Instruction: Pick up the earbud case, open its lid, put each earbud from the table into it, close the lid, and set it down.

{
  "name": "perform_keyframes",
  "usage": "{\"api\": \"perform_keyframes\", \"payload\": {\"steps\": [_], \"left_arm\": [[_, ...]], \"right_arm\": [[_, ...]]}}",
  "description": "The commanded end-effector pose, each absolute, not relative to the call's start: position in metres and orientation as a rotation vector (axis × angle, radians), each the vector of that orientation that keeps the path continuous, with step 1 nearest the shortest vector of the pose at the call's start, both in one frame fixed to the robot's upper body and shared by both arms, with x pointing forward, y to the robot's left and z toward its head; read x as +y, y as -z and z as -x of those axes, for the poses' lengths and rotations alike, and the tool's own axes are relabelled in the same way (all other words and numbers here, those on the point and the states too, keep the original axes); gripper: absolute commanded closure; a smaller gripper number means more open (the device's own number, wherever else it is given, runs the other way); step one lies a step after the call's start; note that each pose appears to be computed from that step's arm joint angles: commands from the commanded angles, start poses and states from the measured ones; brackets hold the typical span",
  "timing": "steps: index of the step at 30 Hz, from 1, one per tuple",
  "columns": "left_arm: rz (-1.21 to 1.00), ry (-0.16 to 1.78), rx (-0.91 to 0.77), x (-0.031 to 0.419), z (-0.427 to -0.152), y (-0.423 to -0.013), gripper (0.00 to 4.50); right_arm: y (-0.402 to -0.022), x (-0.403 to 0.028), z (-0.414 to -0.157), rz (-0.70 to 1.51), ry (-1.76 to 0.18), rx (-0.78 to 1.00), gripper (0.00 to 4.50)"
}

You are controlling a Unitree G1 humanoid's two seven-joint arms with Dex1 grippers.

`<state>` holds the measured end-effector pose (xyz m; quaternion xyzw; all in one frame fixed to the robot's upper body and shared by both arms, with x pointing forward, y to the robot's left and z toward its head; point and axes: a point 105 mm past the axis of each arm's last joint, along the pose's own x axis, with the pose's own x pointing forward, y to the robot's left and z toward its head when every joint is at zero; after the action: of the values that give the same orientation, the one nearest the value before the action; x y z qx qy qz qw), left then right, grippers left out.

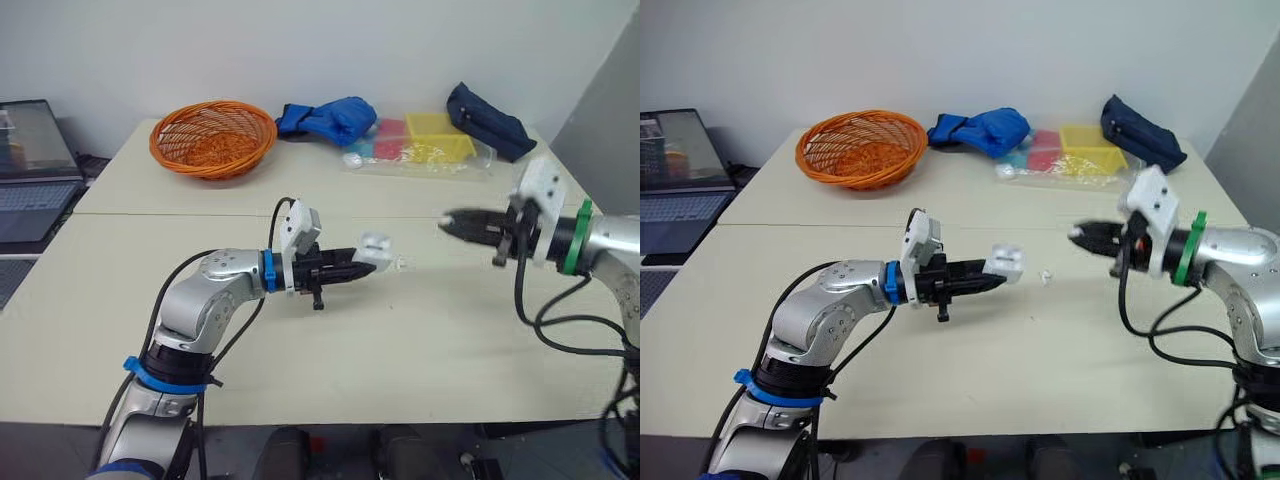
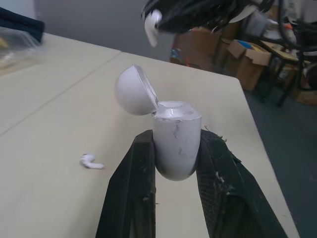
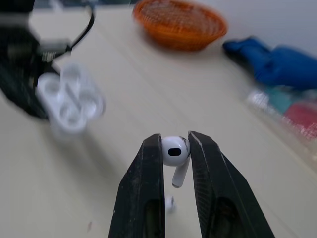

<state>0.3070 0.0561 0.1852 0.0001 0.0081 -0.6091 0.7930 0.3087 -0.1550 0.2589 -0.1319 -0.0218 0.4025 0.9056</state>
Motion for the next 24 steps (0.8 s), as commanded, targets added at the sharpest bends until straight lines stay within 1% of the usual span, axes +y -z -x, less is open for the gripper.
{"api": "perform_keyframes", "payload": {"steps": [1, 3, 5, 6, 9, 13, 17, 24], "left_arm": [[0.026, 1.290, -0.108, 0.051, -0.312, -0.213, 3.76], [0.038, 1.279, -0.128, 0.050, -0.315, -0.217, 3.76], [0.050, 1.280, -0.161, 0.046, -0.318, -0.226, 3.76], [0.050, 1.278, -0.184, 0.043, -0.319, -0.231, 3.76], [0.061, 1.277, -0.209, 0.040, -0.320, -0.237, 3.76], [0.055, 1.272, -0.228, 0.038, -0.321, -0.238, 3.76], [0.051, 1.274, -0.255, 0.035, -0.323, -0.245, 3.76], [0.048, 1.285, -0.260, 0.036, -0.324, -0.246, 3.76]], "right_arm": [[-0.292, -0.149, -0.301, 0.095, -0.755, -0.190, 4.12], [-0.300, -0.141, -0.300, -0.010, -0.744, -0.225, 4.12], [-0.299, -0.132, -0.298, -0.135, -0.747, -0.228, 4.12], [-0.295, -0.125, -0.297, -0.157, -0.754, -0.219, 4.12], [-0.290, -0.117, -0.296, -0.171, -0.744, -0.208, 4.12], [-0.293, -0.110, -0.296, -0.247, -0.739, -0.229, 4.12], [-0.294, -0.108, -0.294, -0.269, -0.749, -0.227, 4.12], [-0.291, -0.097, -0.288, -0.284, -0.785, -0.203, 4.12]]}}
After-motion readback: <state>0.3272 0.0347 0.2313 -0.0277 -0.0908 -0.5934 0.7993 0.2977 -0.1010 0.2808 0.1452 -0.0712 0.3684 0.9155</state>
